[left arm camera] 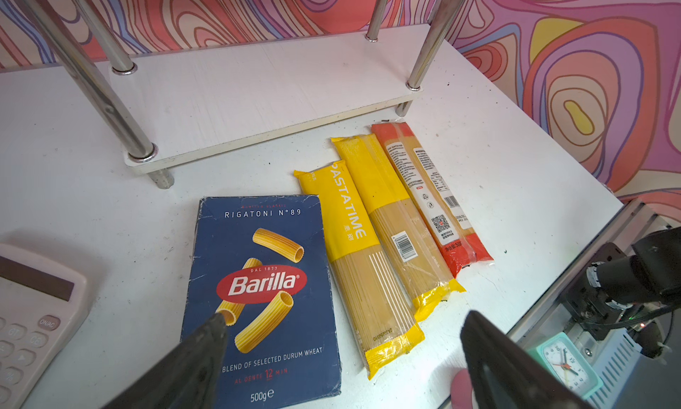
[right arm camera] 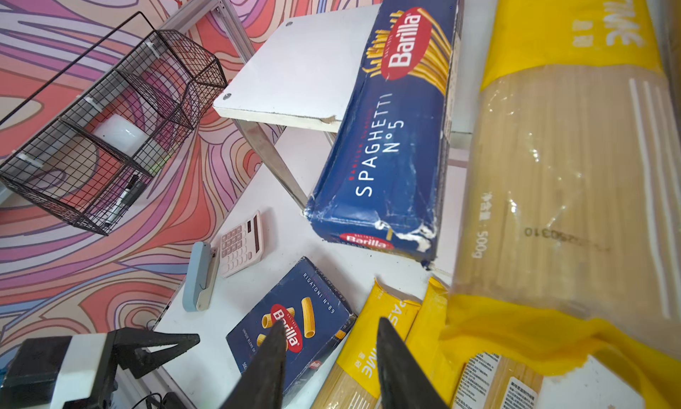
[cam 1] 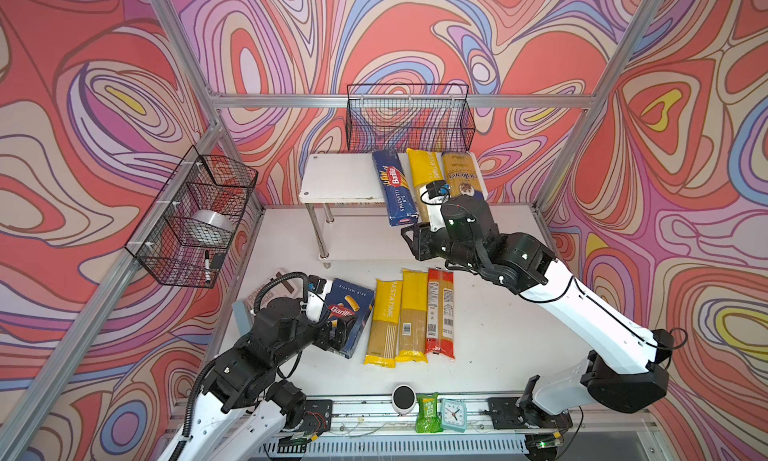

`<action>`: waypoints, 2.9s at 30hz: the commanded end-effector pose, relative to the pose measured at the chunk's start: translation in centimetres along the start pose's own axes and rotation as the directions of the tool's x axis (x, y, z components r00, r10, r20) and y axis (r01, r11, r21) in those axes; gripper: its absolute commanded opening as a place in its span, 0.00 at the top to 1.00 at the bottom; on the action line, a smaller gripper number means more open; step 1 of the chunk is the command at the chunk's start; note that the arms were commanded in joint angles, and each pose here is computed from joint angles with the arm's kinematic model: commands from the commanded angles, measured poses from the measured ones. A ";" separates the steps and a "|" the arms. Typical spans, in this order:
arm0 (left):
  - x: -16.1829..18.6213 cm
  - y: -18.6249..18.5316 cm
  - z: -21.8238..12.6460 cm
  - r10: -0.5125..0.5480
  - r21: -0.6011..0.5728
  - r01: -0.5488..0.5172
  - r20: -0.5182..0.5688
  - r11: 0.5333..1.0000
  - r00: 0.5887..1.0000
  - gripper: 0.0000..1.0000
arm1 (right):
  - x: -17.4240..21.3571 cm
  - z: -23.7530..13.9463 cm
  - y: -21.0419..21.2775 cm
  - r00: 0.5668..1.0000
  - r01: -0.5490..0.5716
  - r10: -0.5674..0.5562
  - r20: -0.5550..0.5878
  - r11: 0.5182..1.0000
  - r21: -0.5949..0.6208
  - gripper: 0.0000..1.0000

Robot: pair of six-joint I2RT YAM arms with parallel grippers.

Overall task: Place and organize the pasta boxes and bags onto the shelf
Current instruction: 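Push the Barilla box upright against the Pastatime bag with the right gripper, then withdraw the right gripper and move it over the red-and-yellow spaghetti bag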

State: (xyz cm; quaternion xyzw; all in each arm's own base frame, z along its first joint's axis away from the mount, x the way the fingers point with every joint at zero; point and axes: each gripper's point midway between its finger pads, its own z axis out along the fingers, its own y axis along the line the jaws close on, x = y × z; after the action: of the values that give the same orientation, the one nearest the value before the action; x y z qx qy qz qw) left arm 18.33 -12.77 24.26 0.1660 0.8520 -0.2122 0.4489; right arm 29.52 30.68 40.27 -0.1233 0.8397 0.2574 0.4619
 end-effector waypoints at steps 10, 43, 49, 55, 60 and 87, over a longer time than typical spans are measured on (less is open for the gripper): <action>0.0 -0.1 -0.3 0.000 0.004 0.000 0.005 1.000 1.000 0.00 | -0.5 1.5 0.2 1.000 -0.003 0.003 0.028 1.000 0.020 0.64; -0.3 0.1 -1.2 0.001 -0.006 0.000 0.045 1.000 0.999 0.00 | -0.9 7.2 1.8 0.998 0.058 -0.058 0.004 0.998 0.030 0.76; -0.3 0.0 -1.2 -0.001 0.000 0.001 0.045 1.000 0.999 0.00 | -1.1 7.6 1.8 0.998 0.062 -0.063 0.003 0.997 0.034 0.73; -0.4 -0.3 -1.3 -0.010 0.018 0.010 0.045 1.000 0.999 0.00 | -0.4 5.8 2.0 0.998 0.055 -0.055 -0.032 0.998 -0.002 0.65; 0.0 -1.0 -1.9 -0.017 0.054 0.017 0.006 0.998 1.000 0.00 | 1.3 2.7 2.2 0.994 0.059 -0.062 -0.088 0.997 -0.046 0.59; 1.5 1.7 -0.9 -0.211 -0.039 0.217 0.117 0.975 0.970 0.00 | 22.8 -4.2 -11.0 0.959 -0.104 0.190 -0.211 0.927 0.360 0.25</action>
State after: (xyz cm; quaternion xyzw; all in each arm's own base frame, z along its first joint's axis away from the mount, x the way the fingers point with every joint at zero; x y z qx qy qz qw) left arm 17.09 -10.92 22.77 0.0705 0.8511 -0.2445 0.4591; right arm 18.76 20.18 20.31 -0.0551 0.9340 0.1076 0.3363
